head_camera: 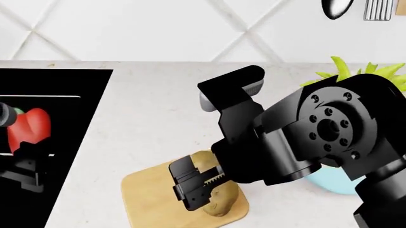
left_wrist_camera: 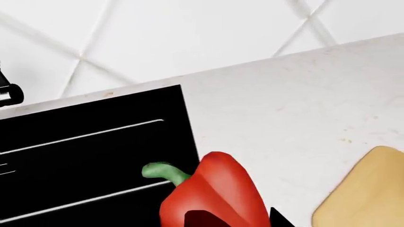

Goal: Pick the vegetables from the sink and place them on the cutting board.

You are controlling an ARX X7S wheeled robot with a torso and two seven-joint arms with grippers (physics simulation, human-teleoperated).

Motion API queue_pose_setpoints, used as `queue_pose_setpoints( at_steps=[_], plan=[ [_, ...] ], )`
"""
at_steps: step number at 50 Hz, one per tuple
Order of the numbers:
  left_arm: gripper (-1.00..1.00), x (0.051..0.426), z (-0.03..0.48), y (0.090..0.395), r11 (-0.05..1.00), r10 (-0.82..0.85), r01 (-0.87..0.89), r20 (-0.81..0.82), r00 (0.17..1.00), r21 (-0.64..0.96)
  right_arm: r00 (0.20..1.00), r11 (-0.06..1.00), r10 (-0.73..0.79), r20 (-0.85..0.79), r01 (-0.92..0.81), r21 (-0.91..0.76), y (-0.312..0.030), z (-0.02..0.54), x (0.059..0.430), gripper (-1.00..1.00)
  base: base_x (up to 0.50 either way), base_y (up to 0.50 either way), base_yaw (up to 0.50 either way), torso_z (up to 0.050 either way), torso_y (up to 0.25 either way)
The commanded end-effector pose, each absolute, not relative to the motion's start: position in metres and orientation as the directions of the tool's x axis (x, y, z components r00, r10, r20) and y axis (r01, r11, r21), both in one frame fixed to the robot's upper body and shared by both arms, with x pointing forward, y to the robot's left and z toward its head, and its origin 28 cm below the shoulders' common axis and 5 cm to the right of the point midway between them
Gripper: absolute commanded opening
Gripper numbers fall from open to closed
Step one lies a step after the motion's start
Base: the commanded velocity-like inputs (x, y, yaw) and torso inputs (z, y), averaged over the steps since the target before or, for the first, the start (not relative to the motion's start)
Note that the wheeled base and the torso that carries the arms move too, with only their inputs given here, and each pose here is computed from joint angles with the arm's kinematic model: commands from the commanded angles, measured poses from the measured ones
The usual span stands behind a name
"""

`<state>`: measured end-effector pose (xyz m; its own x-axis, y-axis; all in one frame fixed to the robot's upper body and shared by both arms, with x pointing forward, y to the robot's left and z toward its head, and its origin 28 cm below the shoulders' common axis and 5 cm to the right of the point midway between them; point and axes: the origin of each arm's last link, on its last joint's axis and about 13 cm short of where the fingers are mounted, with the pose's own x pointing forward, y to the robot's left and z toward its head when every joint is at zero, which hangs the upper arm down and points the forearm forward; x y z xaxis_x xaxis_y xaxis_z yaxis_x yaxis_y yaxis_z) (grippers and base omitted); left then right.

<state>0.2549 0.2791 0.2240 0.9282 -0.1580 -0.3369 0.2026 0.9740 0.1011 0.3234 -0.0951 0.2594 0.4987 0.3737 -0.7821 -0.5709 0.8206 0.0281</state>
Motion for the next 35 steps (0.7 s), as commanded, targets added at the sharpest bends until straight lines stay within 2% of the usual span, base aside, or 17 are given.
queue_pose_setpoints(
  at_steps=[1, 4, 8, 12, 13, 15, 21, 35],
  plan=[
    [-1.00, 0.257, 0.224, 0.270, 0.971, -0.181, 0.222, -0.332, 0.926, 0.091, 0.594, 0.832, 0.401, -0.698, -0.555, 0.005, -0.094, 0.288, 0.325, 1.00, 0.00, 0.00, 0.00, 0.000, 0.000],
    [-1.00, 0.254, 0.225, 0.270, 0.966, -0.198, 0.242, -0.339, 0.920, 0.092, 0.646, 0.841, 0.373, -0.666, -0.539, -0.053, -0.097, 0.304, 0.324, 1.00, 0.00, 0.00, 0.00, 0.000, 0.003],
    [-1.00, 0.250, 0.220, 0.260, 0.957, -0.243, 0.283, -0.352, 0.904, 0.066, 0.657, 0.840, 0.391, -0.644, -0.541, -0.042, -0.098, 0.315, 0.318, 1.00, 0.00, 0.00, 0.00, 0.000, 0.000],
    [-1.00, 0.248, 0.218, 0.249, 0.942, -0.282, 0.327, -0.361, 0.889, 0.069, 0.719, 0.835, 0.406, -0.563, -0.543, -0.090, -0.100, 0.338, 0.311, 1.00, 0.00, 0.00, 0.00, 0.000, 0.000],
    [-1.00, 0.245, 0.219, 0.249, 0.934, -0.299, 0.348, -0.367, 0.881, 0.075, 0.777, 0.861, 0.404, -0.483, -0.501, -0.086, -0.103, 0.352, 0.310, 1.00, 0.00, 0.00, 0.00, 0.000, 0.000],
    [-1.00, 0.245, 0.219, 0.243, 0.923, -0.316, 0.374, -0.373, 0.872, 0.093, 0.809, 0.879, 0.397, -0.433, -0.470, -0.072, -0.106, 0.361, 0.309, 1.00, 0.00, 0.00, 0.00, 0.000, 0.000],
    [-1.00, 0.249, 0.221, 0.224, 0.895, -0.362, 0.431, -0.377, 0.852, 0.114, 0.863, 0.904, 0.366, -0.348, -0.418, -0.087, -0.116, 0.367, 0.304, 1.00, 0.00, 0.00, 0.00, 0.000, 0.000],
    [-1.00, 0.269, 0.225, 0.192, 0.833, -0.439, 0.536, -0.426, 0.791, 0.139, 0.886, 0.924, 0.343, -0.310, -0.379, -0.060, -0.132, 0.368, 0.294, 1.00, 0.00, 0.00, 0.00, 0.000, 0.000]
  ],
)
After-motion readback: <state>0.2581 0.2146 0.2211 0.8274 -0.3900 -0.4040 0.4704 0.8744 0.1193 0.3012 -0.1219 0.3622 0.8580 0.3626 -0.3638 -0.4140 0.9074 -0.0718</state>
